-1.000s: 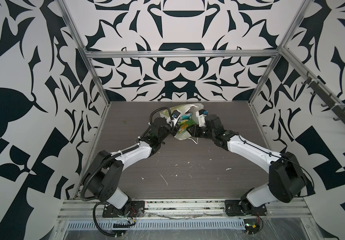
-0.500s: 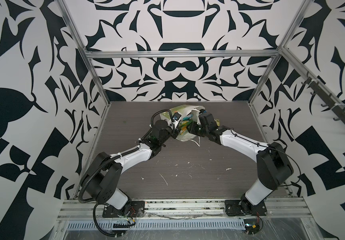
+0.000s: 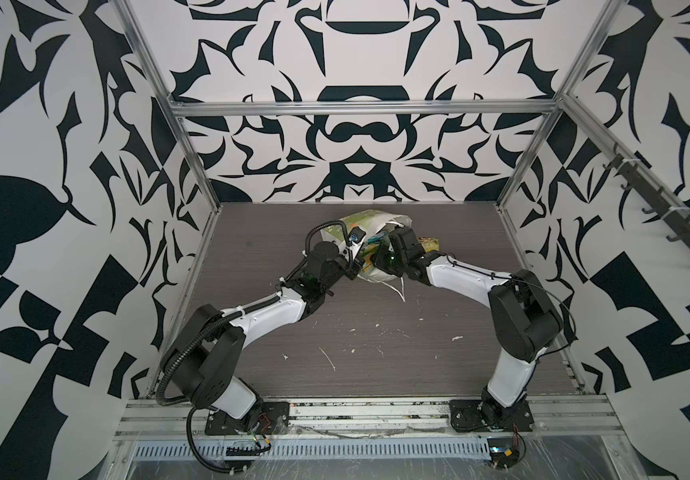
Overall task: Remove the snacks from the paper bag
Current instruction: 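Reach the right gripper into the bag and grasp the green chip packet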
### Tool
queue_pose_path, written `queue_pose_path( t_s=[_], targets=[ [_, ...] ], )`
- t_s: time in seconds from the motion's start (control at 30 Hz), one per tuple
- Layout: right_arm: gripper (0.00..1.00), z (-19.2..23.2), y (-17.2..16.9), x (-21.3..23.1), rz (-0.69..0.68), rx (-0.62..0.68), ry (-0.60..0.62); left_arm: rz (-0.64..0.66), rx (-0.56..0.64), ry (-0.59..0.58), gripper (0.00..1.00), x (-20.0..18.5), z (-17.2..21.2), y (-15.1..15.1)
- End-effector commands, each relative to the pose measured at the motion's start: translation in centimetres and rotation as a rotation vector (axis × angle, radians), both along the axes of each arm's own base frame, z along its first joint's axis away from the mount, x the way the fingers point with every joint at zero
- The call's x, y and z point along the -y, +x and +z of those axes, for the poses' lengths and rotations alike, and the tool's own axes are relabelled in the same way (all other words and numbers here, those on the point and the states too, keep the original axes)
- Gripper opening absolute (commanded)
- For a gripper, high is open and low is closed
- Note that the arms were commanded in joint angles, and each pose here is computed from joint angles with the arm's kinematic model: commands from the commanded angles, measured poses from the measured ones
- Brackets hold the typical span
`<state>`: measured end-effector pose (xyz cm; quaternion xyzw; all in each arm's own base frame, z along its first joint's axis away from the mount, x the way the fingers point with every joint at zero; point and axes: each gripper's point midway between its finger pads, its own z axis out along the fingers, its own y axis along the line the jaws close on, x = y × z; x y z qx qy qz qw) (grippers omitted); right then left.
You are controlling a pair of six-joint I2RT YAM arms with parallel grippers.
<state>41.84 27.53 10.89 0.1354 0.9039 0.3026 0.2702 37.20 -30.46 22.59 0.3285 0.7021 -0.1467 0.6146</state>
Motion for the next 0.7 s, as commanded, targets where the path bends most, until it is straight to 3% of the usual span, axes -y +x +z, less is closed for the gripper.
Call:
queue_pose_path(
  t_s=[0.0, 0.23, 0.67],
  targets=[
    [0.11, 3.0, 2.3, -0.8, -0.039, 0.084, 0.072, 0.016, 0.021, -0.022, 0.0, -0.2, 1.1, -0.1],
    [0.0, 6.4, 1.8, -0.9, -0.023, 0.133, 0.108, 0.067, 0.023, -0.013, 0.0, -0.8, 0.6, 0.5],
    [0.0, 11.4, -1.7, 1.6, -0.008, 0.2, 0.088, 0.115, 0.019, 0.018, 0.0, -1.3, -0.9, 1.3]
  ],
)
